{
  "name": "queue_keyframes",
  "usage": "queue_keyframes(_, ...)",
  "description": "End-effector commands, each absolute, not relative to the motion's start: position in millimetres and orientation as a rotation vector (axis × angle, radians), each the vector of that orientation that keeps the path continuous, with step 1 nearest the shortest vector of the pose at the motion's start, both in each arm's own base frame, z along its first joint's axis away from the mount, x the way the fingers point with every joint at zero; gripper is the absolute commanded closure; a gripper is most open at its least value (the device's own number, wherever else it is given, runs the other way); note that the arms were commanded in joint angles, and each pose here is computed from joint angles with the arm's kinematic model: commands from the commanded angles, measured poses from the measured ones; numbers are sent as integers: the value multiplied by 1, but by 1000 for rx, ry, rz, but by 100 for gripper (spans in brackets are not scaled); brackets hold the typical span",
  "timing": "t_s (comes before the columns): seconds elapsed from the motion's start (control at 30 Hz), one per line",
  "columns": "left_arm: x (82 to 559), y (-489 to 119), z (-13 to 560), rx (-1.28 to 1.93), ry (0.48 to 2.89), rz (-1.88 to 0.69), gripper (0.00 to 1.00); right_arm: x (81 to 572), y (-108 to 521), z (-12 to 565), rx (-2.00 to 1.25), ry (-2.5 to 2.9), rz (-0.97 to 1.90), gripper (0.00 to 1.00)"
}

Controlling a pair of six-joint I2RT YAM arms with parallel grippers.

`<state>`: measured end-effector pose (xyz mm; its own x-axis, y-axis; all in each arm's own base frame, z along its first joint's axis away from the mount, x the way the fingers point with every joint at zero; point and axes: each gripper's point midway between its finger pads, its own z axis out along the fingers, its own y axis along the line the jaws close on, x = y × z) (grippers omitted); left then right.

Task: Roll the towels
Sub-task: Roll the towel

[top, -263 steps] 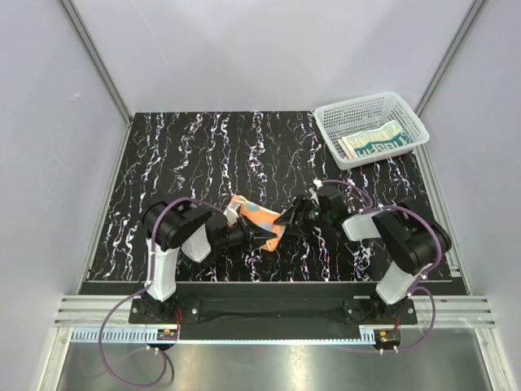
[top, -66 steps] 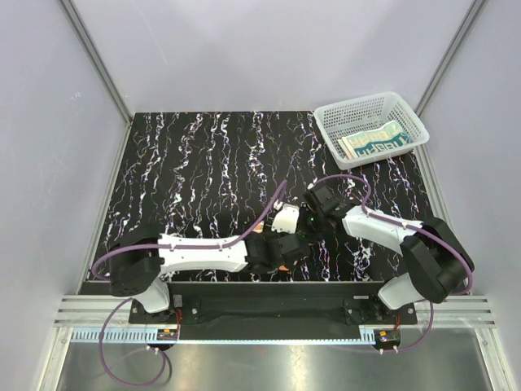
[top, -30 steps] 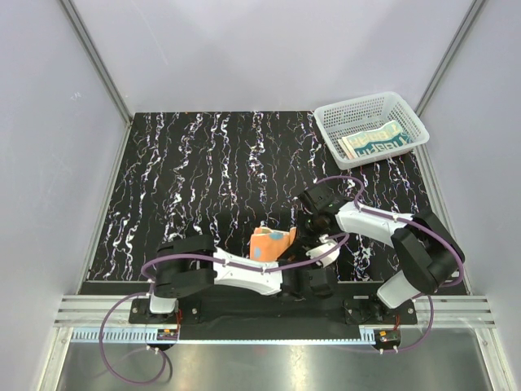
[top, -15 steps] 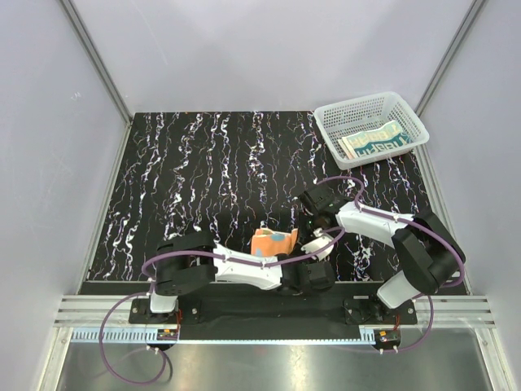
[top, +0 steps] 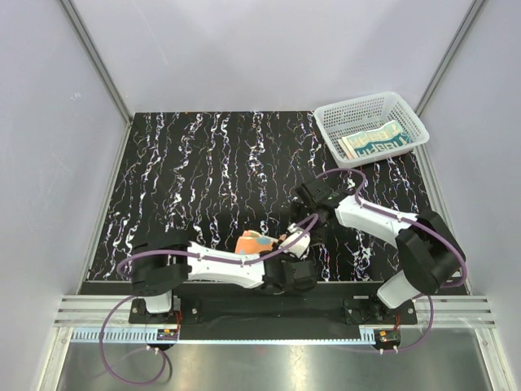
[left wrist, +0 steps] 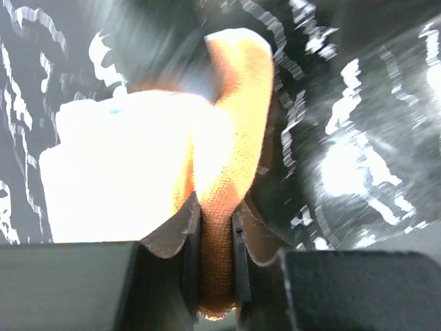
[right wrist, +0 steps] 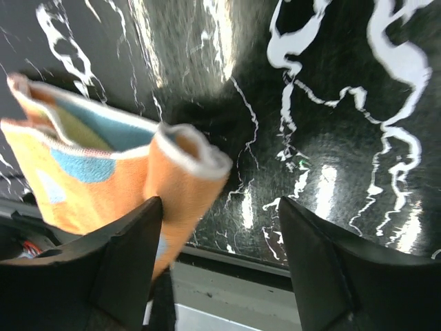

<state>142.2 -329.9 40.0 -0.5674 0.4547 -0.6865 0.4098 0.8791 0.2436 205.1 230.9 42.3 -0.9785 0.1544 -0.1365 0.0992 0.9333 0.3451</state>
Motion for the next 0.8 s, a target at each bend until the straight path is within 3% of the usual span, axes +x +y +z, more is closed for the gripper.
queue_keyframes(0.0, 136, -316, 47, 472, 2304, 6, 100, 227, 224, 66, 267, 2824, 444, 24)
queue_keyframes(0.33, 130, -287, 66, 67, 2368, -62, 100, 238, 194, 88, 416, 2678, 437, 22)
queue_keyframes(0.5, 123, -258, 51, -122, 2420, -171, 100, 230, 227, 98, 281, 2627, 761, 24)
queue_keyframes(0.77, 108, -244, 32, -394, 2446, -633, 100, 195, 271, 105, 34, 2550, 1246, 23)
